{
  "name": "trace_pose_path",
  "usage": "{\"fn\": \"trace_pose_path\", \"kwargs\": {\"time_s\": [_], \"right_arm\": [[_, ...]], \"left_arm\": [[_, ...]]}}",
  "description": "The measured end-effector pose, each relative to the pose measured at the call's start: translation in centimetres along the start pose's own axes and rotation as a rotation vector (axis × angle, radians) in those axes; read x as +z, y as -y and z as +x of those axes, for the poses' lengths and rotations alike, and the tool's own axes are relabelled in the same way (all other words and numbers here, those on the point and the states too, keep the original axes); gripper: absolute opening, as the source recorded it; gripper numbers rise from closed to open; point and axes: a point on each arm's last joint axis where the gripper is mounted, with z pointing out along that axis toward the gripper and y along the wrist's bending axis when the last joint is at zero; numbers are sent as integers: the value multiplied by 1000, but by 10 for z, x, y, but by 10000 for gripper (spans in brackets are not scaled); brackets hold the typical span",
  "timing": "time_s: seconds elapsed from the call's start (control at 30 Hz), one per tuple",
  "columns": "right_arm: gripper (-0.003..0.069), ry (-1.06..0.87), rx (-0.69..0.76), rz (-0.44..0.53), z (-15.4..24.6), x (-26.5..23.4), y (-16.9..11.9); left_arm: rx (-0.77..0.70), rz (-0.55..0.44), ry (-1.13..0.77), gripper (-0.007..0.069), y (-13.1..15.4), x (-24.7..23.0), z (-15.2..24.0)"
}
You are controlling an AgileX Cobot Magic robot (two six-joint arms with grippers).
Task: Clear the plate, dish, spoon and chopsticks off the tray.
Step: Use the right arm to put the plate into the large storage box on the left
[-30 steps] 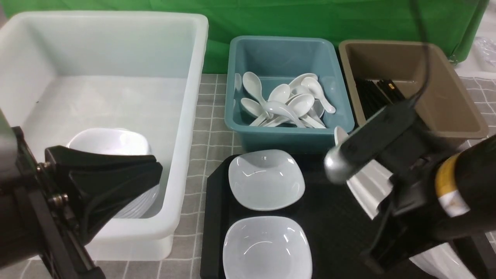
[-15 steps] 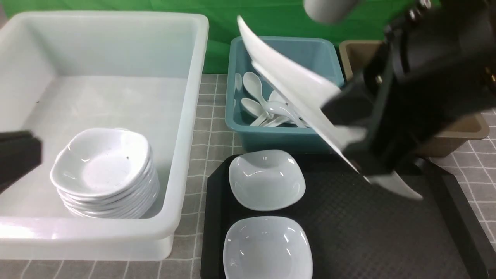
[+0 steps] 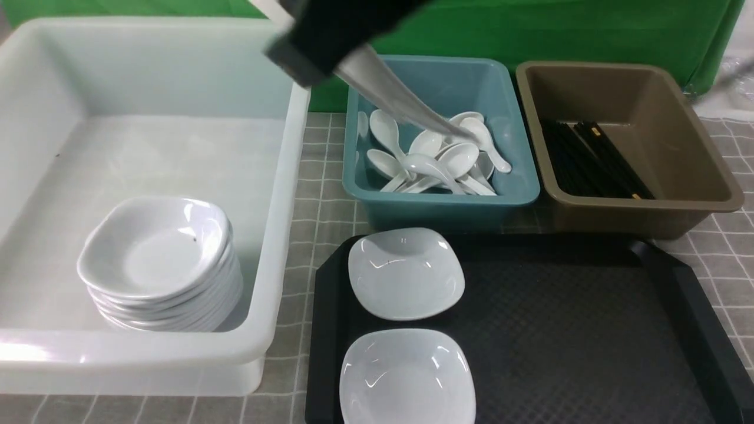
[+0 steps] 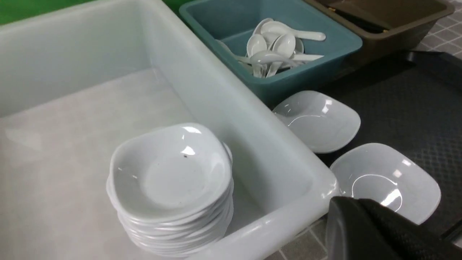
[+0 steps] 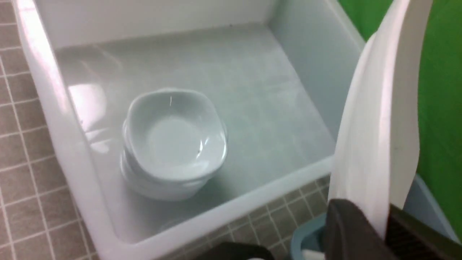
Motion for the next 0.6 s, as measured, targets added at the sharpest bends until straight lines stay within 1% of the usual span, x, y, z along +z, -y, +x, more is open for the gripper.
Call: {"fn": "trace_pose_path", "kwargs": {"time_s": [0.17, 0.23, 0.37, 0.4, 0.53, 0.6], "right_arm": [[67, 47, -66, -11, -16, 24, -1], [67, 53, -119, -20, -19, 40, -4], [67, 74, -183, -40, -22, 63, -10], [67, 84, -217, -49, -22, 76, -13], [67, 101, -267, -55, -21, 100, -18], [67, 113, -305, -48, -17, 118, -16]], "left_arm": [[-9, -46, -88, 13, -4, -1, 8], [-8, -77, -118, 13, -7, -1, 11], [-8, -108, -129, 13, -10, -2, 12], [-6, -129, -131, 13, -12, -3, 13], [-16, -163, -130, 13, -15, -3, 13], [-24, -199, -126, 13, -18, -4, 13]]}}
